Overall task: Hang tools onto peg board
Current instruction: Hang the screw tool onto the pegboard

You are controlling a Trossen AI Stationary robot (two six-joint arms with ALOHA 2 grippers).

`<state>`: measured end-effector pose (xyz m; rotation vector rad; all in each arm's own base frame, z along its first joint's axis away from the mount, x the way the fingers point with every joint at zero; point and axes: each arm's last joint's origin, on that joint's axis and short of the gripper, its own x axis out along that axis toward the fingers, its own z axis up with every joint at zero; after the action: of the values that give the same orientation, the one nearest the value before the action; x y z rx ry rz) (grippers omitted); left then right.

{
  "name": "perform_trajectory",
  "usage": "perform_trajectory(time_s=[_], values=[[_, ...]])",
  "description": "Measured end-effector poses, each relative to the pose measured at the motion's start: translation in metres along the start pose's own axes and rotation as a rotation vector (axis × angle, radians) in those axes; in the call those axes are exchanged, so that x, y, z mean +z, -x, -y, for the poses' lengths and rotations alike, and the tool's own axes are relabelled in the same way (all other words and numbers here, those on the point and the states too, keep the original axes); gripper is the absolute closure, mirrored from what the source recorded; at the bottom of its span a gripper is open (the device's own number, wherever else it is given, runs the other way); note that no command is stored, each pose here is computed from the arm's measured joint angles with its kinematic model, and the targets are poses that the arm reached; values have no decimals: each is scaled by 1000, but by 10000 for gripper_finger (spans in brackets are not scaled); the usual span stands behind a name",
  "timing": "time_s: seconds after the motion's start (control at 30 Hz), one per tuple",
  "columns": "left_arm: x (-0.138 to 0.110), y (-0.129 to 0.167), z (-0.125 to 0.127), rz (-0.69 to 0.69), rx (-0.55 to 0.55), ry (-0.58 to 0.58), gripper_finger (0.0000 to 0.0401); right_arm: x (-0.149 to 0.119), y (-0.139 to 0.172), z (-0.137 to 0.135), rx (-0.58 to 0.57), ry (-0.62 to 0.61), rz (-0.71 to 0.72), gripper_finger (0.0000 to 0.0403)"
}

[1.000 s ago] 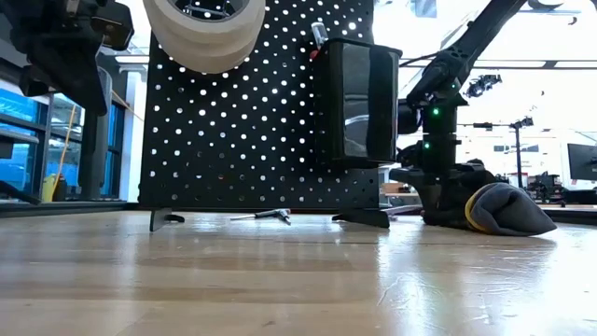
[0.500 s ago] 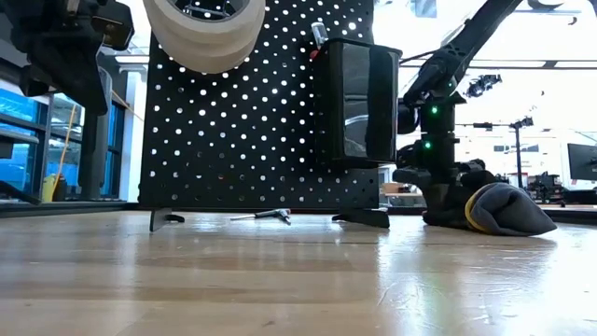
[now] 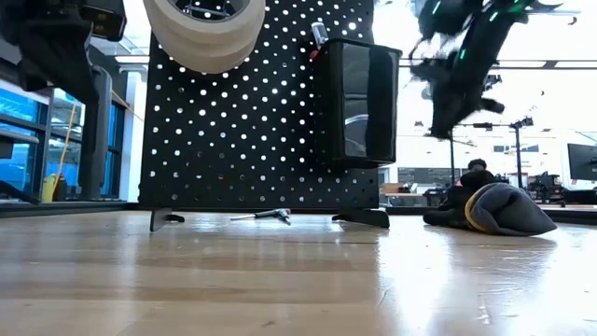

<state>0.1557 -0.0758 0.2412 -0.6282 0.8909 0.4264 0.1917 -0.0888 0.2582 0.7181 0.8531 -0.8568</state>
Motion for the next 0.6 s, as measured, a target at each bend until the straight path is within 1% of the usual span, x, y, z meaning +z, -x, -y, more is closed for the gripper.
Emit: perform_trajectory(time_s=[0.1,0.17,0.27,0.37,0.47,0.53,0.6], values=[[0,0,-1,-3,8,-3,401,-7,41,-12,163,-50,227,378],[-1,0,-2,-7,17,-7,401,-12,69,-22,305,-74,383,378],[-1,0,-3,-10,24,-10,401,-22,106,-36,485,-97,607,378],[-1,0,-4,-14,32,-13,401,-34,134,-53,590,-79,779,378],[-1,0,-4,-15,32,-13,401,-47,148,-74,623,-28,892,379],[-1,0,-4,-15,33,-10,401,-58,151,-89,590,10,943,379],[-1,0,-4,-15,33,-10,401,-68,148,-103,517,31,982,379]])
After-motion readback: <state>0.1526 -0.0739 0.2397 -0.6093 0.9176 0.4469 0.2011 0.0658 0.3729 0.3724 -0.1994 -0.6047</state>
